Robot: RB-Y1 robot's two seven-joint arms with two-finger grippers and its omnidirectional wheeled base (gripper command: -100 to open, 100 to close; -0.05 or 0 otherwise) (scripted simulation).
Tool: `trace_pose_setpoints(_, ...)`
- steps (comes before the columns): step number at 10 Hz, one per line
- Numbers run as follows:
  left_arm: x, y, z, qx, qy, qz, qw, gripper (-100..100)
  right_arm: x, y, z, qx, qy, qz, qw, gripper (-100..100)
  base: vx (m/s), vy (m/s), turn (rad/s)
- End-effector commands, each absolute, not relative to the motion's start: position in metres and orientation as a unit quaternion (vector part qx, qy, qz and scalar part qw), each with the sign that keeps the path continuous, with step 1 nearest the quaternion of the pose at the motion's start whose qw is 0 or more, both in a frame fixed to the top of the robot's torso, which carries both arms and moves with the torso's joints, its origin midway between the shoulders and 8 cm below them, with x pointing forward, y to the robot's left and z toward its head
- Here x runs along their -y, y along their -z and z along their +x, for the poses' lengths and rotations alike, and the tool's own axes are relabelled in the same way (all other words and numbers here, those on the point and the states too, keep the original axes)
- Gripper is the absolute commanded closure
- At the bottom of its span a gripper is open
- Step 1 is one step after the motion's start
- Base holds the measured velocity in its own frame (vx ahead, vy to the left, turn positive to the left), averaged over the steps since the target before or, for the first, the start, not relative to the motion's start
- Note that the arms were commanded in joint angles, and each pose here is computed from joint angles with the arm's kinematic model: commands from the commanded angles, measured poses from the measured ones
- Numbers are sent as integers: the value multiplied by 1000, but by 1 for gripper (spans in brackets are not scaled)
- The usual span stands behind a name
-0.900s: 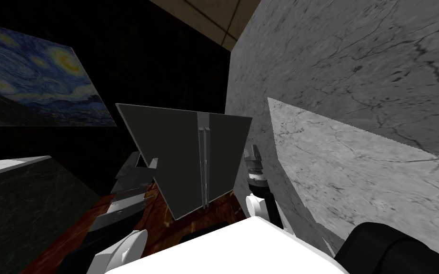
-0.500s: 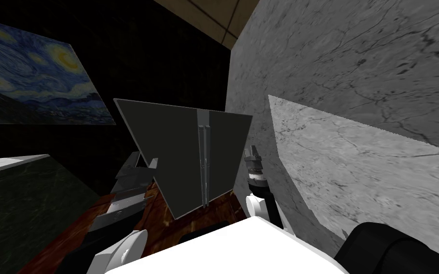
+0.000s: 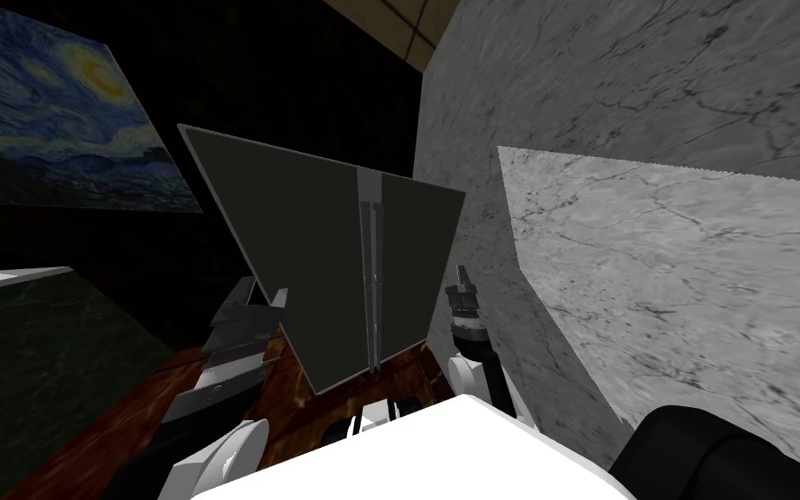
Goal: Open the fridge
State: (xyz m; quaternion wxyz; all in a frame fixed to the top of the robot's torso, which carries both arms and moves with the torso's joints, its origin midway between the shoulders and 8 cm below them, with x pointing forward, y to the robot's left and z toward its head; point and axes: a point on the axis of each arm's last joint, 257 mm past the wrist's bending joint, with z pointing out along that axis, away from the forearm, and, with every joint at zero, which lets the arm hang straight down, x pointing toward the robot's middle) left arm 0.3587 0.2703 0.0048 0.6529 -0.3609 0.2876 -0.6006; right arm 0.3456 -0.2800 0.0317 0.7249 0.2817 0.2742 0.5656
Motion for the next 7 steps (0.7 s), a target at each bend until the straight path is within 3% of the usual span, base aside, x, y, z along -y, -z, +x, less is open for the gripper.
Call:
trace_pose_setpoints(1, -266, -7, 363, -302, 601, -350, 652, -100, 280, -32, 346, -274, -566, 282, 725, 0, 0, 0, 0)
trace_pose_setpoints(7, -246, -26, 392, -352, 597, -313, 649, -100, 280, -31, 346, -274, -566, 282, 725, 0, -11, -1, 6)
